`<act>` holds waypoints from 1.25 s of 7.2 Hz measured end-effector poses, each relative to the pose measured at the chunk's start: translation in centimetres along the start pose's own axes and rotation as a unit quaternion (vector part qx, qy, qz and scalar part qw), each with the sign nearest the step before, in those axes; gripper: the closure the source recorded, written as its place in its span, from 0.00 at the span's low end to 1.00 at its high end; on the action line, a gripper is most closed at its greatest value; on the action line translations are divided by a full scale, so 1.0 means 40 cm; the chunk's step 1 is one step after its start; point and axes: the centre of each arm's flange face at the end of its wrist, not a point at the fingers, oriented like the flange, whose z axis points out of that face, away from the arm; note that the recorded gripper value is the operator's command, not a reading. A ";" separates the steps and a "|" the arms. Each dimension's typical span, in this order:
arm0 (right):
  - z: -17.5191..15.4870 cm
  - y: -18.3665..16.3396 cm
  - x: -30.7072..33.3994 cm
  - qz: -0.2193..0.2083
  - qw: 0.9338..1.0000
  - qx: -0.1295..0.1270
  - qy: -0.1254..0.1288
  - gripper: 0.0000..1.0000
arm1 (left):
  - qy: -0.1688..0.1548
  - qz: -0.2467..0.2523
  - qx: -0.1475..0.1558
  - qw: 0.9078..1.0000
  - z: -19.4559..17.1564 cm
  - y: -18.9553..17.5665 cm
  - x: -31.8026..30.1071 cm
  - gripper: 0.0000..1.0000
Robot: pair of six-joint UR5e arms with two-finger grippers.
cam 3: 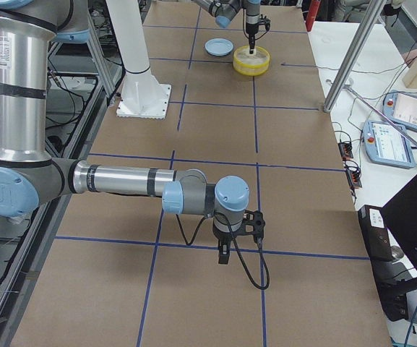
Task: Place bun in steamer
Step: 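Lift the bun with the left gripper and carry it over the steamer, then lower the bun onto the steamer mesh and open the left gripper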
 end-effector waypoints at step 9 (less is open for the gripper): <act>0.000 0.000 0.000 0.000 1.000 0.000 0.000 0.00 | 0.014 0.014 0.010 1.000 -0.026 0.007 0.036 0.01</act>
